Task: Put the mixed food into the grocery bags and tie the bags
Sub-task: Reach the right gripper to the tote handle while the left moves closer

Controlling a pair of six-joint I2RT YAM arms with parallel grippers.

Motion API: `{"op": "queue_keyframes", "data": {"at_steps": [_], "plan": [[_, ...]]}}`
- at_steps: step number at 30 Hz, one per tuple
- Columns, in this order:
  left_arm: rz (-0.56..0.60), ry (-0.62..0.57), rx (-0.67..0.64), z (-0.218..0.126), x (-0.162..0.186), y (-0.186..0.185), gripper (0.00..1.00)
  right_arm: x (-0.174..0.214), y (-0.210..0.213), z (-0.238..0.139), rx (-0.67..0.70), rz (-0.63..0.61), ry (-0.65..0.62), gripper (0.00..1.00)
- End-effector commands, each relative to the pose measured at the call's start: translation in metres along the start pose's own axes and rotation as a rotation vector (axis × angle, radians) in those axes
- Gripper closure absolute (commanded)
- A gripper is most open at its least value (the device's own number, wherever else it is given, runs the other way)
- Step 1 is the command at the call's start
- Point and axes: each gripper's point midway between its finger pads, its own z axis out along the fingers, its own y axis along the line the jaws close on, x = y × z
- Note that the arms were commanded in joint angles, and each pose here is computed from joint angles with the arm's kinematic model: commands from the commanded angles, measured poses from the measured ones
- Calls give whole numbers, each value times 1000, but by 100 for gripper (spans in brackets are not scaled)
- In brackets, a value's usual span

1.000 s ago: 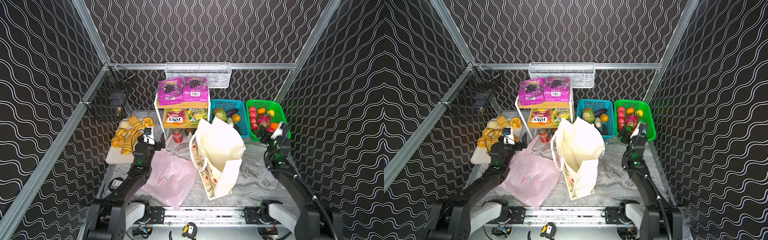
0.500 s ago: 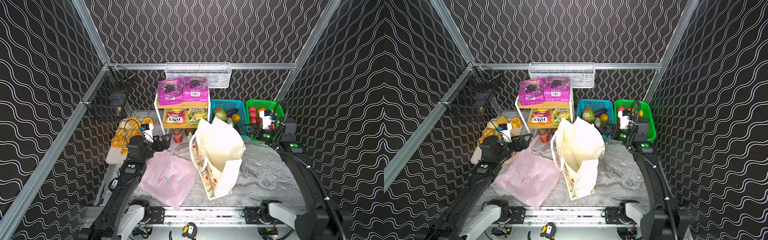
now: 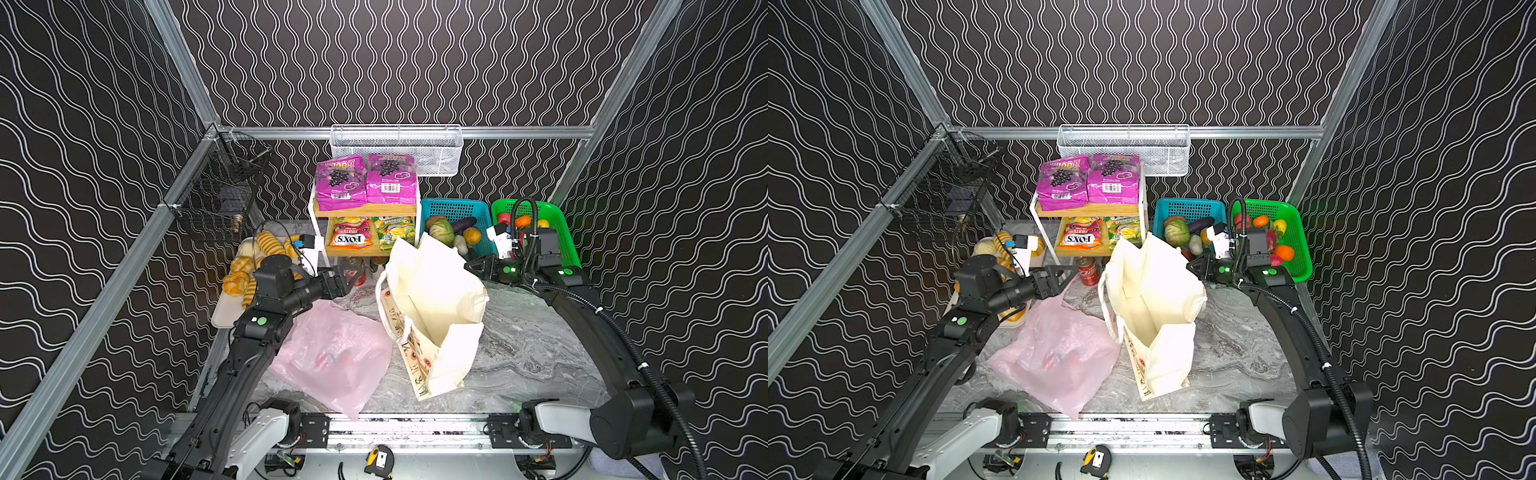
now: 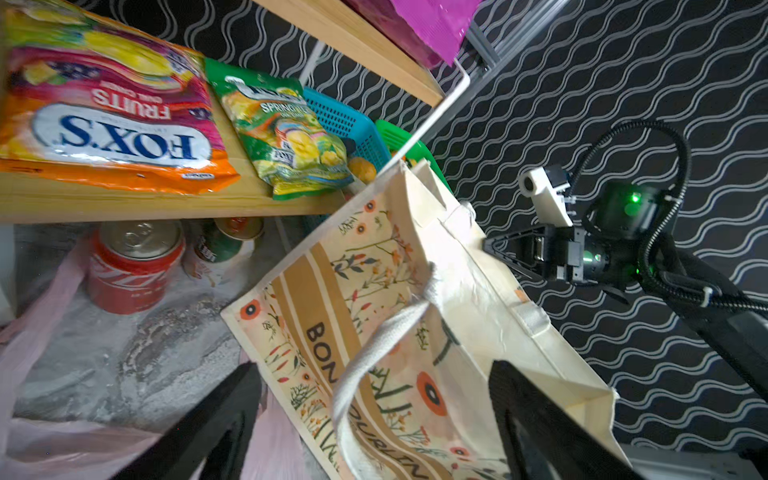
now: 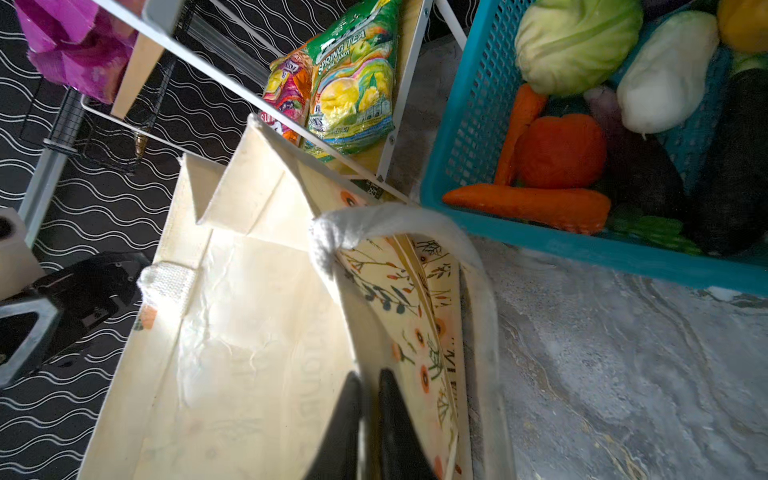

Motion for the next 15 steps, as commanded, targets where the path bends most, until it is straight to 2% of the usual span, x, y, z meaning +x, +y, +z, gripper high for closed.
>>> {"op": "queue_keyframes", "data": {"at_steps": [1, 9, 12, 15], "plan": [[36, 81, 21, 5, 12, -16, 11, 3, 4, -12, 46, -2, -7, 100], [136, 262, 32, 33, 36, -55, 8, -1, -4, -63, 261, 94, -240, 100], [173, 335, 5, 46, 50, -58, 7, 17, -34, -62, 376, 131, -224, 100], [197, 423, -141, 55, 74, -35, 10, 32, -55, -61, 473, 145, -176, 100]]}}
